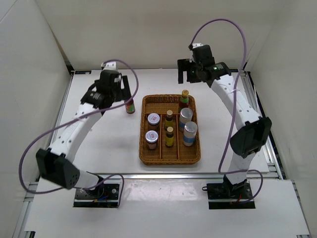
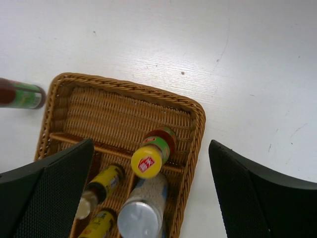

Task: Organize the condiment bottles

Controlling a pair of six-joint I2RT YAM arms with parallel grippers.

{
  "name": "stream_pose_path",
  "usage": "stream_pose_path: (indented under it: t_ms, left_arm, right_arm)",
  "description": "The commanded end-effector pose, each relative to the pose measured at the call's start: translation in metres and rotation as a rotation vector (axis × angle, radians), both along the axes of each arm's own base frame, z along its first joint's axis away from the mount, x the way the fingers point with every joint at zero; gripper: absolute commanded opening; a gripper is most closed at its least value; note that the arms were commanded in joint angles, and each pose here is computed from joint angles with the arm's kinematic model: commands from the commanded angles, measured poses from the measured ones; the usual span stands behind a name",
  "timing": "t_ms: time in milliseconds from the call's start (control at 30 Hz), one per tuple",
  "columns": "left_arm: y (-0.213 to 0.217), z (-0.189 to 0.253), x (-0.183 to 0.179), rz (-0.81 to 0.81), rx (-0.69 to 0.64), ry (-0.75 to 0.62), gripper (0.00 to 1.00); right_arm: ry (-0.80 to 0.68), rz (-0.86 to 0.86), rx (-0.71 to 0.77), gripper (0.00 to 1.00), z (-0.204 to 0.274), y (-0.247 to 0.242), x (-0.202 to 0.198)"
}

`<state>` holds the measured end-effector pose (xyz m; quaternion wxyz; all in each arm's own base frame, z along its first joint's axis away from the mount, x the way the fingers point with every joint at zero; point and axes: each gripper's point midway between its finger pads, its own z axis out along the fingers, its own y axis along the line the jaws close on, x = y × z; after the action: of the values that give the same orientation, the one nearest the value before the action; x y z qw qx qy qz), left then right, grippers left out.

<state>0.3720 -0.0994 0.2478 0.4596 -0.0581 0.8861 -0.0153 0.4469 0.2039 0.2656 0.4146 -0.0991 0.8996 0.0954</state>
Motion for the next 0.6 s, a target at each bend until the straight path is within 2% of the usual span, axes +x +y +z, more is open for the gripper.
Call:
stream_pose_path:
  t_ms: [0, 33, 133, 267, 467, 567]
  left_arm:
    - [-0.020, 0.019, 0.036, -0.035, -0.040, -0.035, 1.00]
    - [-0.028, 0.002, 0.048, -0.047, -0.035, 0.005, 1.00]
    - [-0.037, 0.002, 0.073, -0.067, -0.044, 0.009, 1.00]
    - [-0.035, -0.033, 0.102, -0.048, -0.034, 0.077, 1.00]
    - [-0.025, -0.057, 0.117, -0.019, -0.024, 0.115, 1.00]
    - [-0.022, -0.062, 0.119, -0.015, -0.027, 0.127, 0.92]
  right_arm:
    - [-0.125, 0.018, 0.084, 1.00, 0.071, -0.004, -0.022]
    - [-0.117, 0.027, 0.088, 1.00, 0.072, -0.007, -0.033]
    - [-0.134, 0.060, 0.109, 1.00, 0.084, -0.010, -0.052]
    - [-0.140, 0.079, 0.126, 1.00, 0.089, -0.016, -0.074]
    - [-0.146, 0.076, 0.086, 1.00, 0.086, -0.032, -0.096]
    - [-0.151, 0.069, 0.082, 1.00, 0.086, -0.037, -0.101]
